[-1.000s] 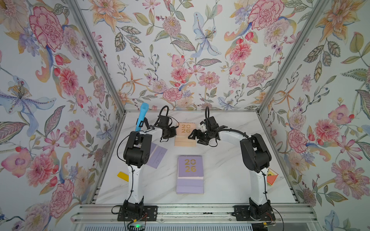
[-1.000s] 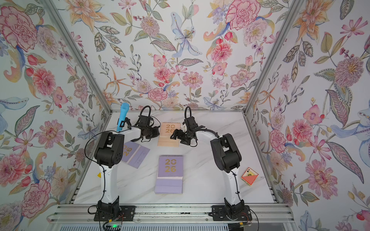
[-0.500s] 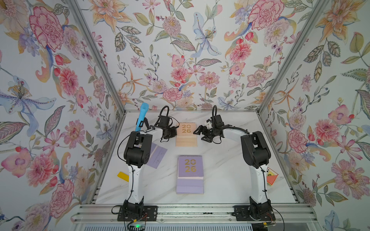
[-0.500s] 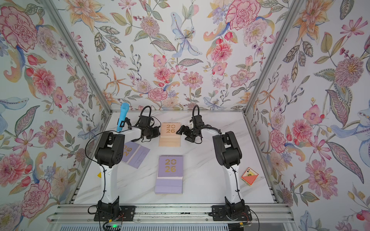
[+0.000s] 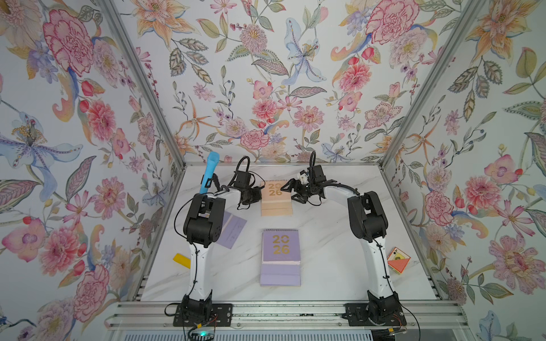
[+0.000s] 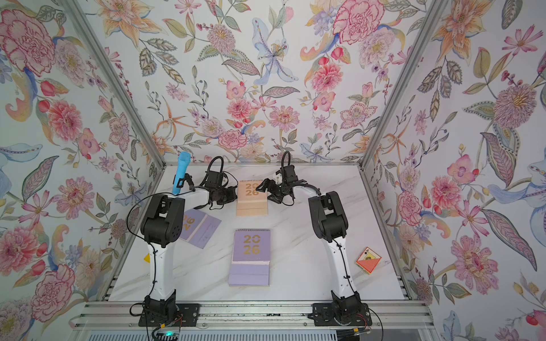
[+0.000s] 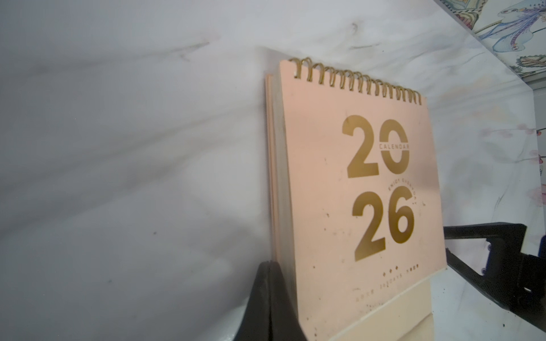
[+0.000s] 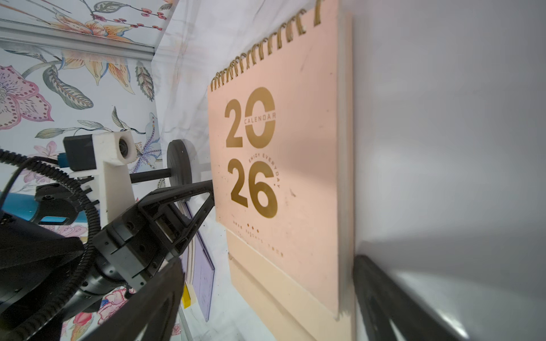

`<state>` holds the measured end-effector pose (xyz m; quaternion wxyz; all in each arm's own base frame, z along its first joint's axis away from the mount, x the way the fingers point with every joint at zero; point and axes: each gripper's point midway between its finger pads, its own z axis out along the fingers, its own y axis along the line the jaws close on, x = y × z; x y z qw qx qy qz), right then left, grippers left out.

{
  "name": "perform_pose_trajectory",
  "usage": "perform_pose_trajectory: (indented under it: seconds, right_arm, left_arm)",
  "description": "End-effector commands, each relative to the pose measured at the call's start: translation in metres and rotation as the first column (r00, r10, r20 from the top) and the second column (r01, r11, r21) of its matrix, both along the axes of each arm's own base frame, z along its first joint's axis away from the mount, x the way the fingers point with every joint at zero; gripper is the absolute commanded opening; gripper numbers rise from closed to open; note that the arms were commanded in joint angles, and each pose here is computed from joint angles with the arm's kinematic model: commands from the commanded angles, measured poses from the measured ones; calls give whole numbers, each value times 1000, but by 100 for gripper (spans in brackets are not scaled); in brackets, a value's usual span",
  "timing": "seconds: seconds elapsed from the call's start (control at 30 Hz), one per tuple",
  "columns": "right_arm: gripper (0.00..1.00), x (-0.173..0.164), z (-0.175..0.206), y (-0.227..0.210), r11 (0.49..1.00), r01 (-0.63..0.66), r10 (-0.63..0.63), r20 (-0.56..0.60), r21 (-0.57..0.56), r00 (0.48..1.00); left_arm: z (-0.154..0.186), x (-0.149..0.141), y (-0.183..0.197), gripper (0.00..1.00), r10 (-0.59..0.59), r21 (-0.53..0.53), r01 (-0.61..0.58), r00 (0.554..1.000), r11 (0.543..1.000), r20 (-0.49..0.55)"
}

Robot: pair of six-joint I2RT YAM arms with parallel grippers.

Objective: Stack the calendars
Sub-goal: Pick up the calendar at the center of the board.

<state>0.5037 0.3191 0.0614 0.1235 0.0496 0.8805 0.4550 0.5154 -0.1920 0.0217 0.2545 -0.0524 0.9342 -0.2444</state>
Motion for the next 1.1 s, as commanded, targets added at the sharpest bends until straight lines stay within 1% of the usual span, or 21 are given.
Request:
perform_pose_trajectory:
  seconds: [0.0, 0.1, 0.17, 0.5, 0.57, 0.63, 0.73, 0.87, 1.0, 1.07]
  right_arm:
    - [86, -5, 33, 29, 984, -86, 77, 64, 156, 995]
    - [80, -4, 52, 32, 962, -93, 71, 93, 255, 993]
    - [75, -4, 58, 34, 948, -98, 71, 101, 302, 992]
    - [49, -7, 47, 32, 957, -76, 54, 87, 280, 995]
    - [46, -9, 44, 36, 957, -79, 59, 78, 279, 995]
    - [44, -10, 42, 40, 955, -82, 64, 72, 285, 995]
    - [41, -8, 48, 43, 934, -66, 46, 64, 352, 997]
    - [38, -4, 52, 42, 934, -57, 32, 76, 351, 997]
    - [36, -2, 57, 47, 916, -53, 29, 65, 398, 997]
    - [34, -3, 56, 47, 919, -49, 26, 64, 390, 998]
  left_arm:
    - [-31, -20, -9, 0, -27, -5, 27, 995, 1000, -100]
    - [-31, -20, -11, 0, -30, -13, 29, 995, 999, -99]
    - [-30, -20, -11, 0, -31, -15, 29, 995, 999, -97]
    - [-23, -17, -9, 0, -27, -10, 26, 996, 1000, -87]
    - [-22, -17, -10, 0, -28, -12, 27, 996, 1000, -84]
    - [-22, -16, -10, 0, -26, -12, 25, 996, 1000, -82]
    - [-21, -16, -8, 0, -25, -10, 24, 996, 1000, -81]
    - [-19, -16, -4, 0, -19, -6, 18, 997, 1000, -78]
    - [-17, -16, -2, 0, -16, -7, 15, 997, 1000, -75]
    - [-16, -16, -1, 0, -14, -6, 14, 997, 1000, -74]
